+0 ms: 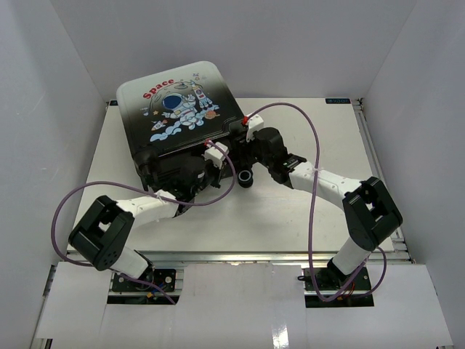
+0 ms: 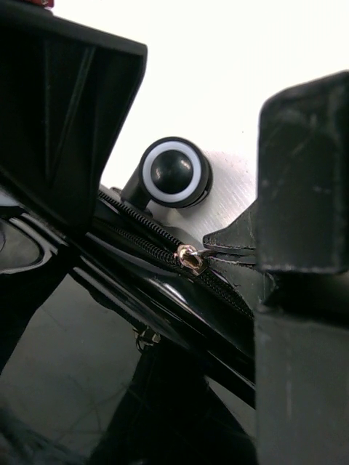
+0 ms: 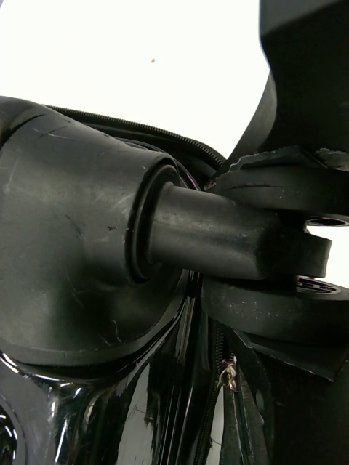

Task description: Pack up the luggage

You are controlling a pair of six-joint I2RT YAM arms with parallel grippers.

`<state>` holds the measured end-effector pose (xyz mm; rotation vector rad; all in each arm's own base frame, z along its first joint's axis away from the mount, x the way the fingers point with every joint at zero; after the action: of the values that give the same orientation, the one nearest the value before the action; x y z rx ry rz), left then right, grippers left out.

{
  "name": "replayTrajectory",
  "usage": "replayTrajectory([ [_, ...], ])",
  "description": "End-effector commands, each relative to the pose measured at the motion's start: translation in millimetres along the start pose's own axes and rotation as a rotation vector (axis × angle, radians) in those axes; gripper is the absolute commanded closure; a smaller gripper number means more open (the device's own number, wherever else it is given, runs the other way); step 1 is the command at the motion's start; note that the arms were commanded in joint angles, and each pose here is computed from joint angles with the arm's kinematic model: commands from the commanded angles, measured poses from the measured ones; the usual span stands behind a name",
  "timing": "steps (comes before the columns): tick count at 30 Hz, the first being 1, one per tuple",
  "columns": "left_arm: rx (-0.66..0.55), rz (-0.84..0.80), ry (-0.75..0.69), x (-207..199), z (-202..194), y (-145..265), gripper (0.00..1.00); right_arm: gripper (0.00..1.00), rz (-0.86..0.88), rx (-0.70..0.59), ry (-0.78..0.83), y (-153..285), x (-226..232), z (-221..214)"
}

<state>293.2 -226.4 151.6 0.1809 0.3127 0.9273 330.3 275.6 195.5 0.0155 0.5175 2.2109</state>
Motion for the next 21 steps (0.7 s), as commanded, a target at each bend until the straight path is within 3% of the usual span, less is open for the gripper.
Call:
replayTrajectory([
  [1,-0.233,-0.218,0.014,-49.5,55.6,25.4,1.00,0.92,0.376,-0.145,0.068,16.2,81.0,29.2],
  [11,-0.203,-0.433,0.014,-75.7,59.4,11.1,1.00,0.92,0.284,-0.107,0.022,29.6,81.6,23.6],
  [21,-0.177,-0.533,-0.059,-86.2,60.1,-0.6,1.00,0.91,0.269,-0.105,0.084,38.6,75.9,15.1],
])
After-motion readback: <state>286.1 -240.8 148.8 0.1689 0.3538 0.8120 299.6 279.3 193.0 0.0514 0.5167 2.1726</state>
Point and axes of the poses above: each gripper's point midway between its finger pads, its own y axis back along the fingers, its own x axis along the line the jaws close on, z = x × y, the point moved 7 cm from there along y, back along the fingers, and after that the axes turned 11 degrees about y, right-handed, at the moved point
